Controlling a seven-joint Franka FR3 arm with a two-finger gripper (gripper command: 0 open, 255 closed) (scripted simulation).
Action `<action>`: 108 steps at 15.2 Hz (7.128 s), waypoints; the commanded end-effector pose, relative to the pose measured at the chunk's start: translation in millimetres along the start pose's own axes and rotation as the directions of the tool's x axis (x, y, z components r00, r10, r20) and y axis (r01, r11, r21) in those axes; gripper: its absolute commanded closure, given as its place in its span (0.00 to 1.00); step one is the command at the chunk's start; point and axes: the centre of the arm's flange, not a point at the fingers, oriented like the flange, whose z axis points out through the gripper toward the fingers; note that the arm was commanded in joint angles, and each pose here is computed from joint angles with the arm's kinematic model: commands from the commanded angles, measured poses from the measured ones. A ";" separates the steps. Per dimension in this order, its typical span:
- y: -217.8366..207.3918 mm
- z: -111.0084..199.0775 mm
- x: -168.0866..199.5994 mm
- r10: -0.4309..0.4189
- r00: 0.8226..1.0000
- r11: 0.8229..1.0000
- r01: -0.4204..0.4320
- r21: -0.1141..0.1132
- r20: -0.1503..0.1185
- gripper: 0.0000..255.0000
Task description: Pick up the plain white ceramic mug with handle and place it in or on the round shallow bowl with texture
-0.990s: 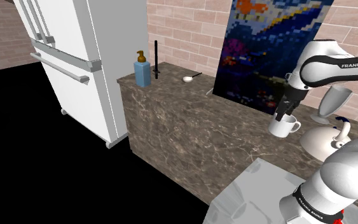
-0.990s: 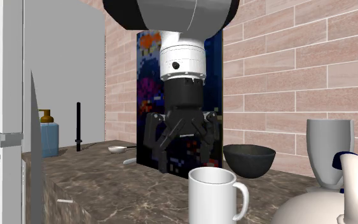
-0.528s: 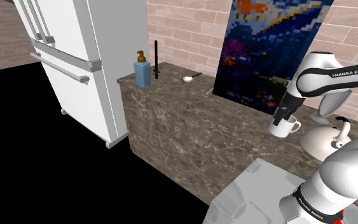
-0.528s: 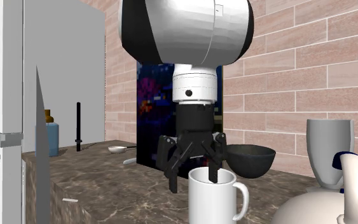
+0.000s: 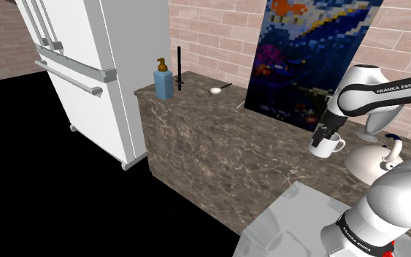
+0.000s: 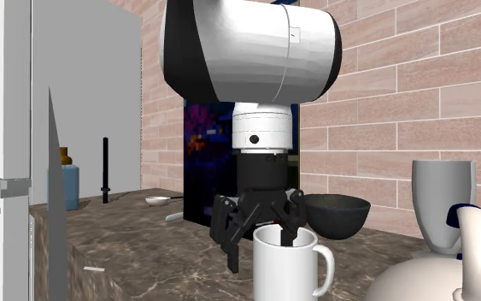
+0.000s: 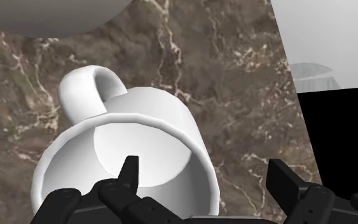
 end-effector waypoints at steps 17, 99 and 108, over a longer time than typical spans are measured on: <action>0.0 -26.3 0.2 0.000 1.000 1.000 0.000 0.000 0.000 1.00; 293.6 -100.5 140.5 0.000 1.000 1.000 0.000 0.000 0.000 0.00; 294.1 -150.0 141.5 0.000 1.000 1.000 0.000 0.000 0.000 0.00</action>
